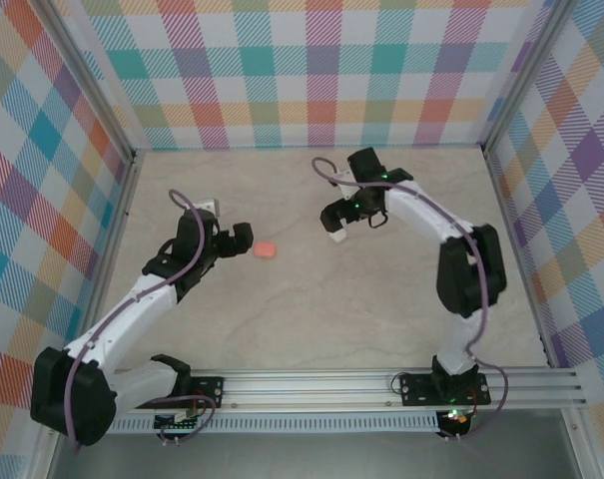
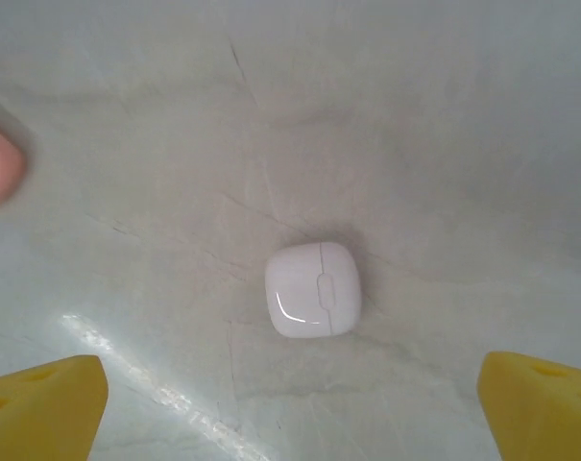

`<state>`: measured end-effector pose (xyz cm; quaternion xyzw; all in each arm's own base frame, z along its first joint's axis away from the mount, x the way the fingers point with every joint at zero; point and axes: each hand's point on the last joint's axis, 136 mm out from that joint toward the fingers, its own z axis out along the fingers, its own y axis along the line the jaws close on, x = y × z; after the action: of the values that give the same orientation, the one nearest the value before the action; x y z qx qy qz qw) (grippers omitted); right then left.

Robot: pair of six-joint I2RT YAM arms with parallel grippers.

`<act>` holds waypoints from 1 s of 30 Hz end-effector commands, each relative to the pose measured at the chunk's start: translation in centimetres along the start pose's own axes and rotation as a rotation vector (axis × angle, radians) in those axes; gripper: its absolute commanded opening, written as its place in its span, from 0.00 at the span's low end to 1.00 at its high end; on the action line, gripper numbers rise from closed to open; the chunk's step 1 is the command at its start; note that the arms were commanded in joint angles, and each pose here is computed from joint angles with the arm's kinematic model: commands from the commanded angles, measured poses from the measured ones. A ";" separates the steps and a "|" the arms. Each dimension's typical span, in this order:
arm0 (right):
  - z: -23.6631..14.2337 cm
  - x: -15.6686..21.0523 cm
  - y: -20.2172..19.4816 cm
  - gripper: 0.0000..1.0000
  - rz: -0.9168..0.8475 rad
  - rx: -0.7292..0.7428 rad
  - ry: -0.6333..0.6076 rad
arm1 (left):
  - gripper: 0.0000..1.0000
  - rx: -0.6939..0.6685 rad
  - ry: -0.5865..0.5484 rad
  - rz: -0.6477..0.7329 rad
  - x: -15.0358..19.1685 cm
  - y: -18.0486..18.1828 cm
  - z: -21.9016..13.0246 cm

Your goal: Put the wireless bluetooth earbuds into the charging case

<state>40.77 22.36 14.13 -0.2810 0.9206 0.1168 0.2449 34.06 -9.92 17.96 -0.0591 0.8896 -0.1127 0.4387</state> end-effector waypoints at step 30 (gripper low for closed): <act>-8.8 14.9 -15.4 1.00 0.383 0.678 -0.727 | 1.00 -0.196 -0.202 0.230 -2.8 7.3 7.9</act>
<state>34.33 -0.12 10.22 0.0269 0.8401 -0.0772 0.5363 41.21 -4.47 11.48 0.0012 0.8747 0.0262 0.4840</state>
